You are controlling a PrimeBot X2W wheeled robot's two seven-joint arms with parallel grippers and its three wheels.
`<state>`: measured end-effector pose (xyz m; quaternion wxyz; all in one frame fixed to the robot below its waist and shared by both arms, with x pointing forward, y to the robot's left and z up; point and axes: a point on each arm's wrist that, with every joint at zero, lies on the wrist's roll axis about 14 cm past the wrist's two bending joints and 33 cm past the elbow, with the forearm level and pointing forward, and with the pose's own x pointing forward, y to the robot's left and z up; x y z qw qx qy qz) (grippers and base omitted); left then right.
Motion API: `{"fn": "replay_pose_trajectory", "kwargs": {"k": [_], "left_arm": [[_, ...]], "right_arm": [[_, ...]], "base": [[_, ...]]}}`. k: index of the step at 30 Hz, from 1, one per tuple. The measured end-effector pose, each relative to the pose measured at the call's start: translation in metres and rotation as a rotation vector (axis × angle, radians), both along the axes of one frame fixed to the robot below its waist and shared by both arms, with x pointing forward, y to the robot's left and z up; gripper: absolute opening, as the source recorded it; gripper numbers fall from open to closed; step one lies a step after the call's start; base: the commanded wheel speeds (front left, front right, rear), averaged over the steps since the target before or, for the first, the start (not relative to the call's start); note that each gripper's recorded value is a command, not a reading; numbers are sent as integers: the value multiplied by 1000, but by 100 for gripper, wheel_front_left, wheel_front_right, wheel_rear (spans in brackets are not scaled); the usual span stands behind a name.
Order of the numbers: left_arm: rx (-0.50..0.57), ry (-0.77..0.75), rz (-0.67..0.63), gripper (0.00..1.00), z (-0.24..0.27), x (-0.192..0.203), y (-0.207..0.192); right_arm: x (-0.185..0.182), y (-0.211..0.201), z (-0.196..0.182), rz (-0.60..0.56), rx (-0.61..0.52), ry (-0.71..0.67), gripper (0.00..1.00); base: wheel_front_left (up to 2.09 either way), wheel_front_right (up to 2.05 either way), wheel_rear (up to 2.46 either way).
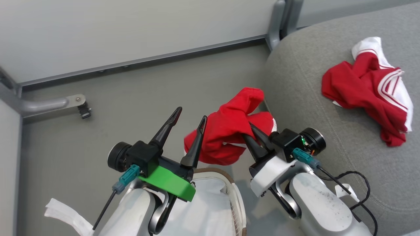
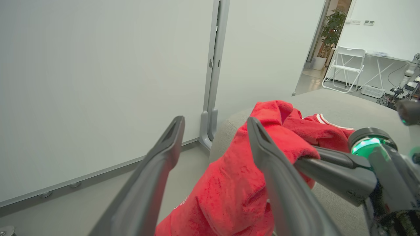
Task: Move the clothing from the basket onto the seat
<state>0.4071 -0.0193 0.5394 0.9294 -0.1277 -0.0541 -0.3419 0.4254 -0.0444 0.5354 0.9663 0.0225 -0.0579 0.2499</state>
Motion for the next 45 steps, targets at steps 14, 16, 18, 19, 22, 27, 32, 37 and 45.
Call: {"fn": "replay_pose_trajectory", "kwargs": {"k": [14, 16, 18, 19, 22, 27, 32, 37, 45], "left_arm": [[-9, 19, -249, 100, -15, -6, -84], [-12, 30, -282, 100, -19, -8, -95], [-10, 43, -312, 100, -25, -12, -104], [-8, 52, -327, 100, -29, -14, -108], [-19, 66, -356, 100, -34, -14, -117], [-4, 95, -387, 100, -54, -12, -119], [17, 139, -386, 100, -80, -4, -110], [40, 162, -377, 100, -100, 6, -99], [38, 192, -330, 100, -120, 26, -79]], "right_arm": [[-47, -158, -24, -488, 25, 66, 0], [-60, -177, -25, -554, 31, 73, 0], [-69, -193, -25, -611, 37, 73, 0], [-74, -204, -24, -648, 51, 71, 0], [-81, -230, -17, -727, 37, 50, 0], [-62, -270, 39, -815, -28, -119, 0], [-32, -294, 107, -855, -149, -319, 0], [-14, -321, 152, -913, -288, -443, 0], [27, -367, 153, -1029, -395, -407, 0]], "base": [[0, 0, 0], [0, 0, 0], [0, 0, 0], [0, 0, 0], [0, 0, 0], [0, 0, 0], [0, 0, 0], [0, 0, 0], [0, 0, 0]]}}
